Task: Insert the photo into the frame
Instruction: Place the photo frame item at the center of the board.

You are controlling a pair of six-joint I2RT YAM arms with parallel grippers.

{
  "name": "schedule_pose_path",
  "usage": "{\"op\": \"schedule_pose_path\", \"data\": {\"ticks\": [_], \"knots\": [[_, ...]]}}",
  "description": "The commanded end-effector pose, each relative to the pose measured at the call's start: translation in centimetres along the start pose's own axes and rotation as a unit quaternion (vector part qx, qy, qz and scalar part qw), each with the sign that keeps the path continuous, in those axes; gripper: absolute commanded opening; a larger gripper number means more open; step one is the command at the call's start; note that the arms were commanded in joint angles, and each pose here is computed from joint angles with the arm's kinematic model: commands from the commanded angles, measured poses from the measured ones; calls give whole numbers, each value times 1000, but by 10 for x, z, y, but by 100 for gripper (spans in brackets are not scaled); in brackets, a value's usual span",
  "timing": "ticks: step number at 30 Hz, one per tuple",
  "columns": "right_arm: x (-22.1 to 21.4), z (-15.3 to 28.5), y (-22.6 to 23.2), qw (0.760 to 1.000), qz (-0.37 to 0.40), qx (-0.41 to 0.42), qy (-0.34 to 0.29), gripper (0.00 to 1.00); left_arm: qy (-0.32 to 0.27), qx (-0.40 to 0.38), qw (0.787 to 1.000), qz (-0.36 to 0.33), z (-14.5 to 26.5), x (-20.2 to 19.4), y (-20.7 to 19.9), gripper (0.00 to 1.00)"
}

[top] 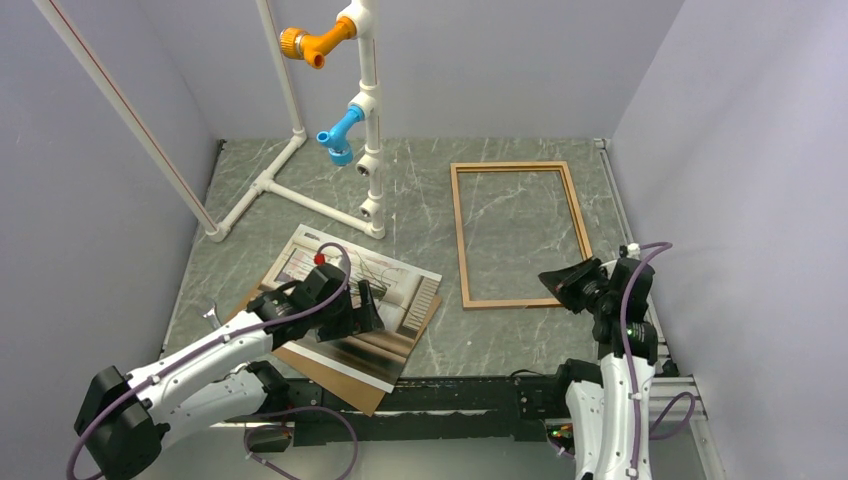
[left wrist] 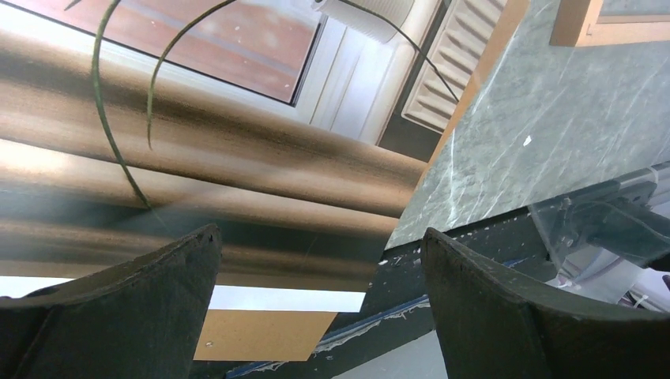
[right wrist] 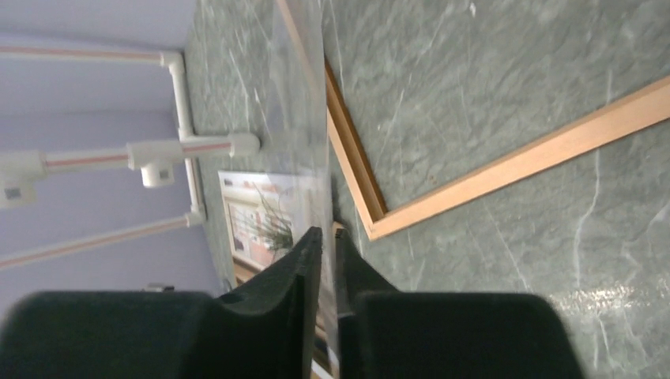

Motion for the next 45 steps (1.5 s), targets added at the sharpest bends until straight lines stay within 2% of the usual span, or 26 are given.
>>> {"op": "schedule_pose_path", "data": {"ticks": [1, 4, 9, 10, 12, 14, 27, 30, 34, 37, 39, 45], "knots": [[-18, 8, -3, 998, 33, 20, 58, 22, -33, -14, 999, 7, 10, 10, -7, 100], [-23, 8, -7, 997, 41, 17, 70, 44, -38, -14, 999, 9, 13, 12, -8, 100], [-26, 10, -14, 996, 58, 3, 72, 71, -36, -8, 999, 8, 15, 13, -8, 99], [-25, 11, -15, 996, 62, -3, 67, 76, -36, -8, 999, 9, 15, 13, -8, 99], [-21, 13, -16, 996, 66, -19, 49, 91, -37, -9, 999, 12, 14, 13, -8, 100], [-15, 14, -16, 997, 63, -40, 22, 99, -36, -12, 999, 15, 13, 13, -10, 99], [38, 14, 30, 985, 130, -65, -93, 100, -21, -9, 1000, 15, 6, 13, -11, 99], [49, 11, 40, 982, 138, -82, -96, 100, -20, -9, 1000, 16, 6, 11, -10, 99], [57, -2, 54, 983, 154, -33, -98, 100, -20, -8, 1000, 14, 5, 10, -9, 99], [60, -24, 58, 983, 176, -10, -52, 100, -17, -10, 1000, 11, 3, 10, -9, 99], [60, -45, 58, 983, 186, 6, 2, 100, -16, -15, 1000, 9, 2, 9, -9, 99], [63, -108, 44, 977, 164, 27, 134, 100, -19, -60, 998, 6, -4, 9, -17, 99]]}}
Point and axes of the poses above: each gripper's point midway between its finger pads, its own z axis back along the fingers, its own y axis along the line the jaws close on, x = y × z, the point moved 7 cm from there along z, back along the fingers, and after that the axes turned 12 degrees about -z, right-handed, at the moved point
